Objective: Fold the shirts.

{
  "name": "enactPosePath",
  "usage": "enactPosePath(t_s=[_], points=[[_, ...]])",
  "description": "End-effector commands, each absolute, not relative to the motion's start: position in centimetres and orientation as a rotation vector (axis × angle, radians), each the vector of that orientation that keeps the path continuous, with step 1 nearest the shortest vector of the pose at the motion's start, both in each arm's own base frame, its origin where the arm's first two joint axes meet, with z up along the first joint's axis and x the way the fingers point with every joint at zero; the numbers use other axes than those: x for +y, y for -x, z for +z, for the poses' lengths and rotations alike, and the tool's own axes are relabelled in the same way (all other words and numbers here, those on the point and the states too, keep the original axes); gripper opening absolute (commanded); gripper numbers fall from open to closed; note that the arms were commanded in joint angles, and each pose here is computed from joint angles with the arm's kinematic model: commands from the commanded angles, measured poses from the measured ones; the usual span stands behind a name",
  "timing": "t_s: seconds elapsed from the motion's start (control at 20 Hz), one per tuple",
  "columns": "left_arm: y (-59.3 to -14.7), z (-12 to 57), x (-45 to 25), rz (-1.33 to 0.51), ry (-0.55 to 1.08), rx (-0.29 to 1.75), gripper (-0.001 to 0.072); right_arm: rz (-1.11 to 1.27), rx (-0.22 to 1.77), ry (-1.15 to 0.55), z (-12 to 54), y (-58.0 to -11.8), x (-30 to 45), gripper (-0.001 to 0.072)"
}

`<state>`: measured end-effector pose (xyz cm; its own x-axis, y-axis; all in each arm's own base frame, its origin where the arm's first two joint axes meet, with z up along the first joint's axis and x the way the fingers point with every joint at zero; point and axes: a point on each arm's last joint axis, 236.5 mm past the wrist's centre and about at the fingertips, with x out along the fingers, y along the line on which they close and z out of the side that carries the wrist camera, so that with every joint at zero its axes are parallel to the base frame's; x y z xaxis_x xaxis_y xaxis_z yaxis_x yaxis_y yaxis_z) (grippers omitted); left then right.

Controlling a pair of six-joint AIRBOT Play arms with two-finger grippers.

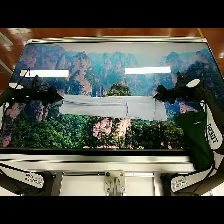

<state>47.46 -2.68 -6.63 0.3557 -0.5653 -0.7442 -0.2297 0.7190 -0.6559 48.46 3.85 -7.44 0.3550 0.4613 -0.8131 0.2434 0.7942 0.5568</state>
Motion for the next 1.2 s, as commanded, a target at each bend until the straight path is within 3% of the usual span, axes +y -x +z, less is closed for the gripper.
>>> enactPosePath(t_s=[0.0,0.05,0.1,0.15,0.3,0.35,0.45,0.95,1.0,1.05,1.1,1.15], points=[[-45.5,-8.5,-2.0,-0.177,0.791,1.339,0.0077,0.14,1.277,-0.652,-8.5,-47.6,3.2,0.0256],[-44.7,-8.7,-1.4,-0.158,0.775,1.377,0.0236,0.149,1.287,-0.642,-8.4,-47.3,3.0,0.0406],[-44.0,-8.7,-1.0,-0.143,0.773,1.41,0.0458,0.162,1.292,-0.623,-8.2,-47.0,2.7,0.0553],[-43.3,-8.5,-0.6,-0.144,0.762,1.441,0.0542,0.166,1.295,-0.597,-7.8,-46.6,2.0,0.0635],[-42.3,-7.2,1.2,-0.15,0.744,1.487,0.0541,0.086,1.373,-0.53,-7.8,-44.0,-1.9,0.0636],[-42.3,-6.8,1.5,-0.142,0.758,1.49,0.054,0.074,1.43,-0.528,-8.3,-42.6,-2.8,0.0695],[-42.2,-6.2,1.5,-0.146,0.756,1.487,0.054,0.09,1.531,-0.581,-9.4,-40.3,-2.9,0.0696],[-40.4,-2.7,-2.4,-0.329,0.717,1.523,0.0523,0.227,1.546,-0.858,-13.2,-41.9,1.9,0.0695],[-40.7,-2.2,-3.0,-0.347,0.732,1.508,0.0523,0.233,1.544,-0.882,-13.3,-42.0,2.2,0.068],[-41.0,-1.6,-3.6,-0.377,0.744,1.489,0.0522,0.242,1.534,-0.898,-13.0,-42.3,2.4,0.0517],[-41.4,-0.9,-4.3,-0.414,0.756,1.462,0.0511,0.261,1.51,-0.909,-12.2,-42.7,2.7,0.0286],[-41.8,-0.3,-5.0,-0.441,0.777,1.439,0.0443,0.286,1.483,-0.907,-11.1,-43.0,2.8,0.0111]])
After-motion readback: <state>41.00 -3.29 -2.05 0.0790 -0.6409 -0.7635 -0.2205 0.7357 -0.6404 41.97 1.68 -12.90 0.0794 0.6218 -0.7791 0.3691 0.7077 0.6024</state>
